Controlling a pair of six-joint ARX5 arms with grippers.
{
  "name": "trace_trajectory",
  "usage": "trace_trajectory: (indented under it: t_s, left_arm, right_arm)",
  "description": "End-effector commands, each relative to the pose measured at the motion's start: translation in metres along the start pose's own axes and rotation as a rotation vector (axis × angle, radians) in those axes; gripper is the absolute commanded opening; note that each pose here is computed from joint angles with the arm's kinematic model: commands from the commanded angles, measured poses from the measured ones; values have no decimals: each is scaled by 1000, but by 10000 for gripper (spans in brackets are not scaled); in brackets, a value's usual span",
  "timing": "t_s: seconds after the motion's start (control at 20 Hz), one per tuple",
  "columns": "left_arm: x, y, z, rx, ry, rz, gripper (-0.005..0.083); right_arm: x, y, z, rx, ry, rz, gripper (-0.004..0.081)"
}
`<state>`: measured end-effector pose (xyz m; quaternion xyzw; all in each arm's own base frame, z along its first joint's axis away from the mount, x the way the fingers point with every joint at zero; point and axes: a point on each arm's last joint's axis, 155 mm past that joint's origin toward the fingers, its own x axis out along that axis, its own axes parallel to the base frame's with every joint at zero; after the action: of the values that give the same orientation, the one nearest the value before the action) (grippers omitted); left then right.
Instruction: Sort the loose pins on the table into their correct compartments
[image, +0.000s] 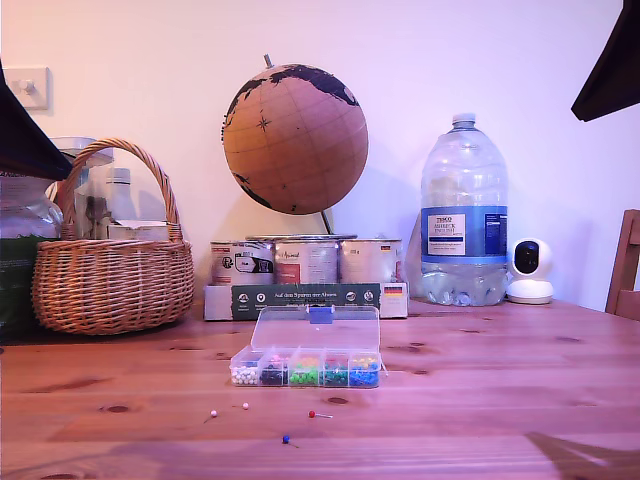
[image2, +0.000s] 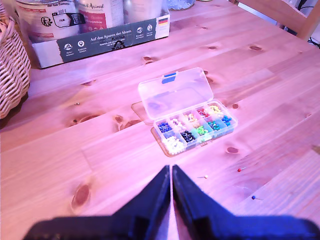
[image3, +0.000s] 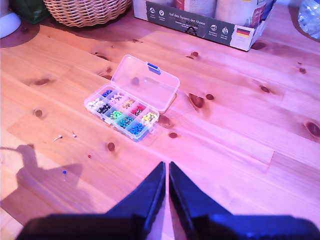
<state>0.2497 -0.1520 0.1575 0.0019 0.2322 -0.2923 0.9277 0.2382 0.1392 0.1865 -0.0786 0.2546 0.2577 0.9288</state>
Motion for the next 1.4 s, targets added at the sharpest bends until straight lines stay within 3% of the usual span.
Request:
trace_trajectory:
  t_s: [0.0,0.35,0.5,0.8,1.35]
  left_arm:
    - [-3,-2,17,11,-66,-9,-24]
    - [-3,-4,17,7,-64,-19,-24]
    - [-5,-9,14,-22,-27,-39,-24]
    - [6,-25,-19,-44,184,-95,-23]
    - [43,-32,-51,-118,561,-93,-23]
  right_arm:
    - [3,0,10,-2,-52,-1,-13]
    - [3,1,10,-7,-51,4,-13]
    - [5,10,1,-6,-14,54,-13]
    - [16,52,-29,20,130,285,-13]
    - [26,54,-29,21,140,294,-13]
